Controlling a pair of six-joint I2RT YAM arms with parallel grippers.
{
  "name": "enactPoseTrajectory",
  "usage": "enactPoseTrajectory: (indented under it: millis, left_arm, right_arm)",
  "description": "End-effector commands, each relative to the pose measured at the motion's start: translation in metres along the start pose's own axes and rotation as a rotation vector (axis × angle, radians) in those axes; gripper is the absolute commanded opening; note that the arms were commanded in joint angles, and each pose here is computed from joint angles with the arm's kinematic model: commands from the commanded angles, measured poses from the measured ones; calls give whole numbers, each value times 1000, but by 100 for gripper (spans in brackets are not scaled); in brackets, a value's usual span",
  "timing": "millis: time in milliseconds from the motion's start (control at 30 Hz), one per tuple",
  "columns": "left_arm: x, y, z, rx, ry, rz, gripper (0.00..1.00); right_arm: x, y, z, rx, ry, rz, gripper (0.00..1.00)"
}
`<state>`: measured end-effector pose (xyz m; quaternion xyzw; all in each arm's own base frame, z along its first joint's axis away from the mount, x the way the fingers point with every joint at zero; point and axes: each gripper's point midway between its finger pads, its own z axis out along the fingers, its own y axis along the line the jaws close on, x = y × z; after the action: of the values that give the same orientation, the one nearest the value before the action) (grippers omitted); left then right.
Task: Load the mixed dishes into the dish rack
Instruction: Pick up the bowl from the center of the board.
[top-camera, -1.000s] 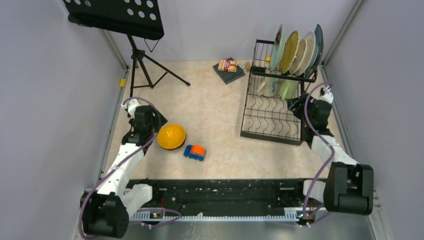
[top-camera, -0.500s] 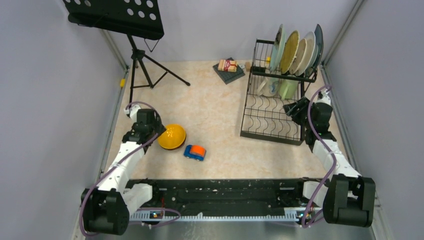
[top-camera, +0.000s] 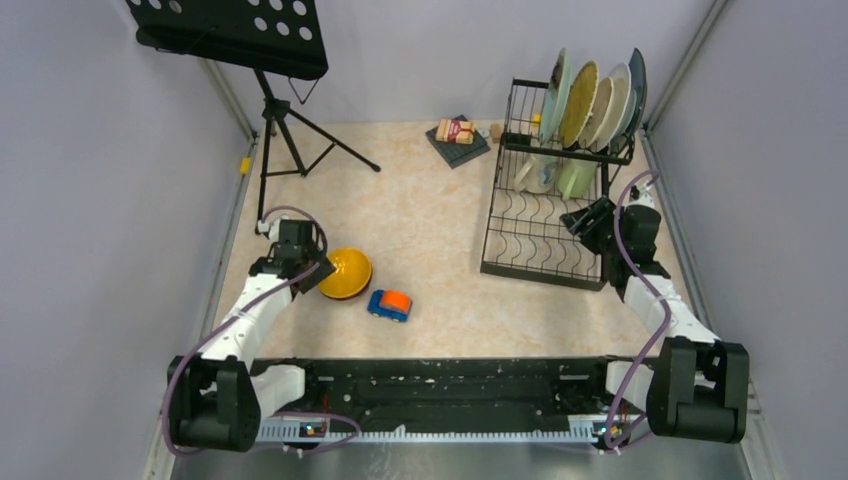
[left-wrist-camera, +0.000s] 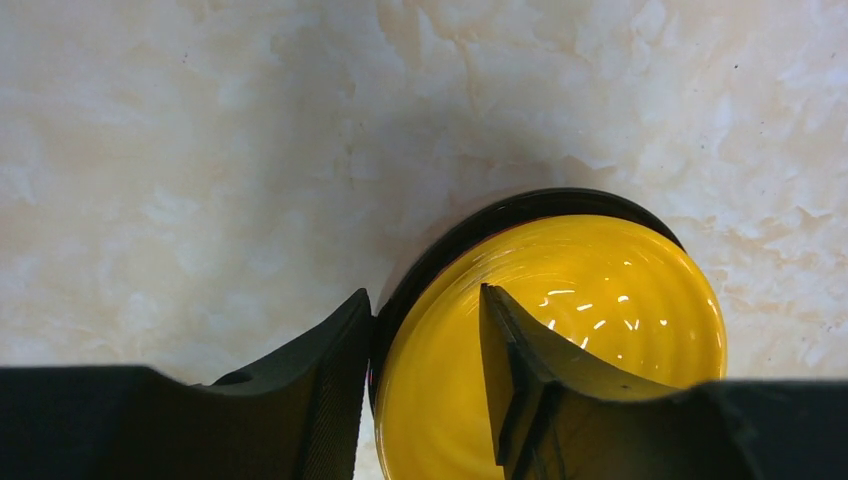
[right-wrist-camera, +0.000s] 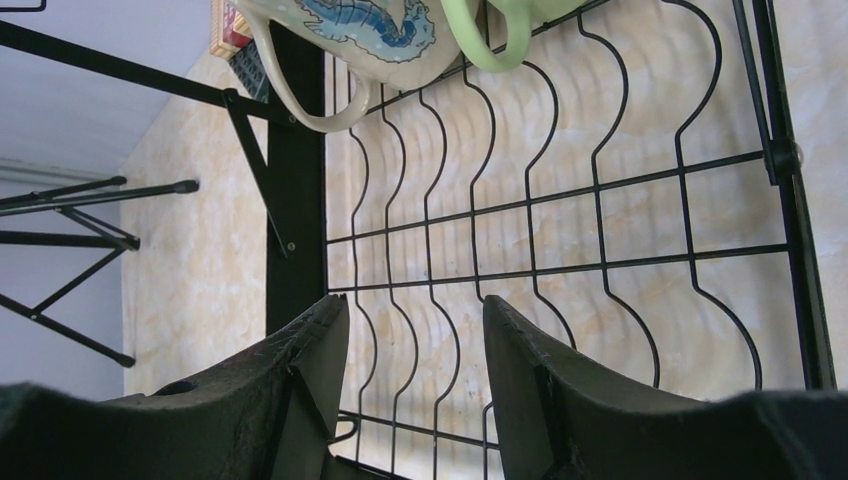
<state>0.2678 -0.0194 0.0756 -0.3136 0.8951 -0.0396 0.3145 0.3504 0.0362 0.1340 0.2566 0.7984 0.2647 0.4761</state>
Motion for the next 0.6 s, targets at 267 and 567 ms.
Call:
enactPoseTrajectory:
  millis: [267,567]
  left_arm:
    - [-22,-16,-11,48,-31,73,27]
    - [-27,-17,-15,50,-41,100,24]
  right_arm:
    - [-5,9,0,-37,-7,13,54]
    - [-11,15,-6,-40,-16,-4,54]
